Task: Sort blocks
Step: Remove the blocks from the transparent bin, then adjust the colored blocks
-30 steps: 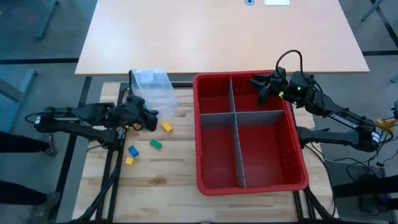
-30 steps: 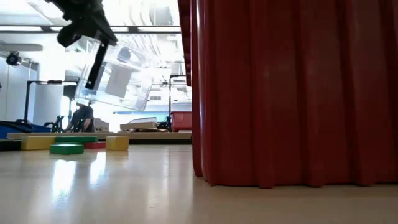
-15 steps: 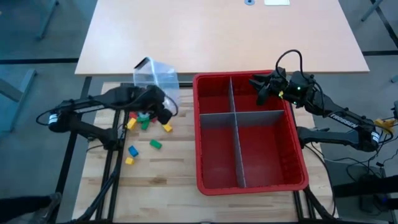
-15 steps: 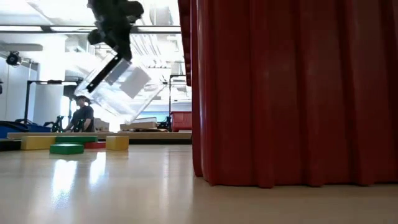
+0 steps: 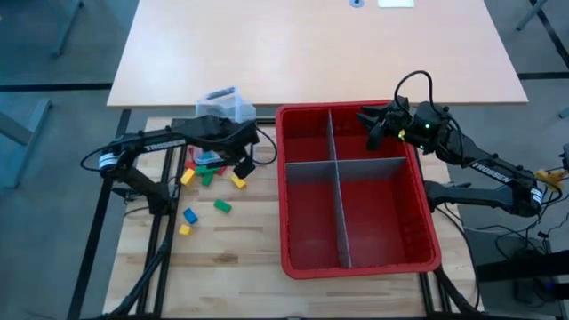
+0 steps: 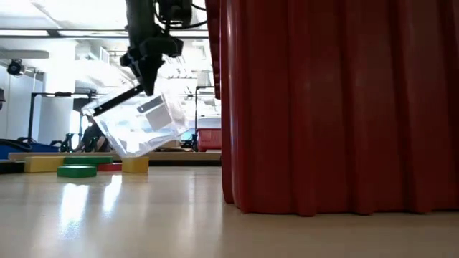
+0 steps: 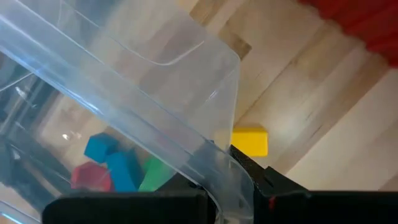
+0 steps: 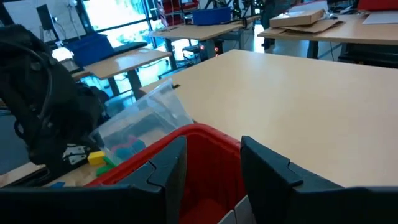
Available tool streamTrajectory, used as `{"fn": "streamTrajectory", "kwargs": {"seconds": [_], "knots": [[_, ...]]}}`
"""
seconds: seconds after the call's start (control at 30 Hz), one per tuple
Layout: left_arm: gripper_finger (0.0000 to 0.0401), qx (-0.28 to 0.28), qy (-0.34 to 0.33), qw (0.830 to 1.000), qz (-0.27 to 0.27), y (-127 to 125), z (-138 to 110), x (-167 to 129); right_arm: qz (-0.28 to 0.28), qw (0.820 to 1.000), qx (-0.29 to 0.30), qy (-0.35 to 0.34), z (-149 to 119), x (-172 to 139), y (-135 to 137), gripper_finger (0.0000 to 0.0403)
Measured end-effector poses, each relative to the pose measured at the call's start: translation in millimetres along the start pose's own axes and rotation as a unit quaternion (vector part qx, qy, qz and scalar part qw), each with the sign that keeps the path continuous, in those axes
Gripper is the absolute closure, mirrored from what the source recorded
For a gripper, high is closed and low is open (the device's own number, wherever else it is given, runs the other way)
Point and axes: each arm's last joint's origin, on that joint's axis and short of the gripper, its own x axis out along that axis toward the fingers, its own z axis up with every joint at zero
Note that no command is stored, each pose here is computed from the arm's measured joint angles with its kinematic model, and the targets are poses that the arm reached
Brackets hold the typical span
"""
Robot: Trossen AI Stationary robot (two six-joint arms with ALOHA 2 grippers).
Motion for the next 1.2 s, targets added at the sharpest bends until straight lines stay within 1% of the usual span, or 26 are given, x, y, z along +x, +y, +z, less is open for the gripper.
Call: {"fn": "streamTrajectory", "kwargs": {"seconds": [0.2,0.33,0.43,0.63,0.8,0.93,1.07,1.2], "knots": [[0.0388,0.015,0.003,1.0,0.009,-5,14,10,0.0,1.0,0.0,0.0,0,0,0,0.0266],[0.0386,0.025,0.019,0.999,0.015,-9,22,17,0.0,1.0,0.002,0.0,0,0,0,0.0268],[0.0361,0.028,0.025,0.999,0.019,-11,27,22,0.0,1.0,0.005,0.0,0,0,0,0.0272],[0.0286,0.023,0.011,1.0,0.013,-12,31,17,0.0,1.0,0.01,0.0,0,0,0,0.0272],[0.0228,0.014,-0.019,1.0,-0.005,-9,35,0,0.0,1.0,0.006,0.0,0,0,0,0.0263],[0.0191,0.006,-0.044,0.999,-0.014,-4,33,-17,0.0,1.0,0.002,0.0,0,0,0,0.0261],[0.017,-0.019,-0.087,0.996,-0.03,7,22,-46,0.0,1.0,0.001,0.0,0,0,0,0.0265],[0.017,-0.024,-0.145,0.988,-0.048,18,0,-76,0.0,1.0,-0.006,-0.001,0,0,0,0.0264]]}}
